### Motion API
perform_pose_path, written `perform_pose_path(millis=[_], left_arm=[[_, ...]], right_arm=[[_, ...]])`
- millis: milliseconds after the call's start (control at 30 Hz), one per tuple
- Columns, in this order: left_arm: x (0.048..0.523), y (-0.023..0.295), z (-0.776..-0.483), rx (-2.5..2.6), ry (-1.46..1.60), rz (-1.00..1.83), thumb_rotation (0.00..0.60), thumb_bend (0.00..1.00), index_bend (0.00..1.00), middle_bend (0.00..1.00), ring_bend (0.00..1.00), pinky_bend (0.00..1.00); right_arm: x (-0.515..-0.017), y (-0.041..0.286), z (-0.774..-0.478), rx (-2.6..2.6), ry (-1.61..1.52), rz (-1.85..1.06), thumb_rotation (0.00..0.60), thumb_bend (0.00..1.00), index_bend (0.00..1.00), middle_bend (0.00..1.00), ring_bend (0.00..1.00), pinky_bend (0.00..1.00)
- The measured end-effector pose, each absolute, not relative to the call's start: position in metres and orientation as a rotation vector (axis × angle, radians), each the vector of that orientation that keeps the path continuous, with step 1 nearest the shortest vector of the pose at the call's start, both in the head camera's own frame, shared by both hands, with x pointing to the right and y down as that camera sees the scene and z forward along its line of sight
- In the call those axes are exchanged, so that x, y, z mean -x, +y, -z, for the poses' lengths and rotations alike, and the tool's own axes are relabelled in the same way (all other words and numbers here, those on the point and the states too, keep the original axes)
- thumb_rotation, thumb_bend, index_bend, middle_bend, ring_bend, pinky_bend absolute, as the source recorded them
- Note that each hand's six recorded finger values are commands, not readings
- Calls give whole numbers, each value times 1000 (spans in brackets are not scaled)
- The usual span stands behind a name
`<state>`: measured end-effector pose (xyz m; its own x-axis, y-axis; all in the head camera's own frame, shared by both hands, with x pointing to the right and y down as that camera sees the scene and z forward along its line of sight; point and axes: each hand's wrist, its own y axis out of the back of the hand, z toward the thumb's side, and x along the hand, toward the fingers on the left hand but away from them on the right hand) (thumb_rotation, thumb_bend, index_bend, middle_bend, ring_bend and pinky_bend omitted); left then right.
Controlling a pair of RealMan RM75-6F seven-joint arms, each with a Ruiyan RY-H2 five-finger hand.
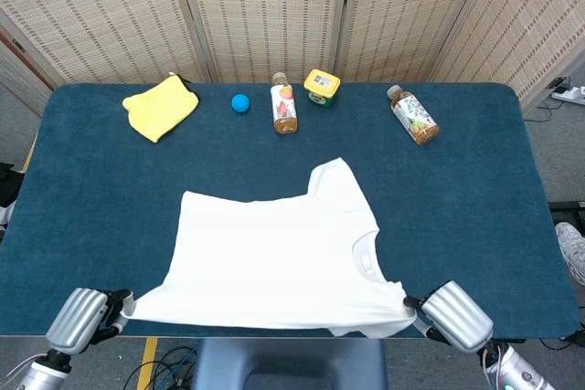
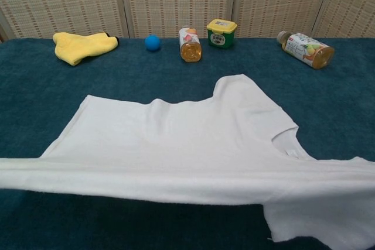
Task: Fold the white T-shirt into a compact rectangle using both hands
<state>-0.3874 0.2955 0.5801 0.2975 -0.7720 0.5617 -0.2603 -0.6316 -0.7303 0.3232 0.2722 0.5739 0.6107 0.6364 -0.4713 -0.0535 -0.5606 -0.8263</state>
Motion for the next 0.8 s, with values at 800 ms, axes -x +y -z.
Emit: perform_pose_path(millis=[800], left_arm=[[402,331,-558,2068,922,1395,600,476,647,882,813,923]], right_arm=[[-337,305,-547,1998,-462,-1010,600,541,742,936,968,1000]])
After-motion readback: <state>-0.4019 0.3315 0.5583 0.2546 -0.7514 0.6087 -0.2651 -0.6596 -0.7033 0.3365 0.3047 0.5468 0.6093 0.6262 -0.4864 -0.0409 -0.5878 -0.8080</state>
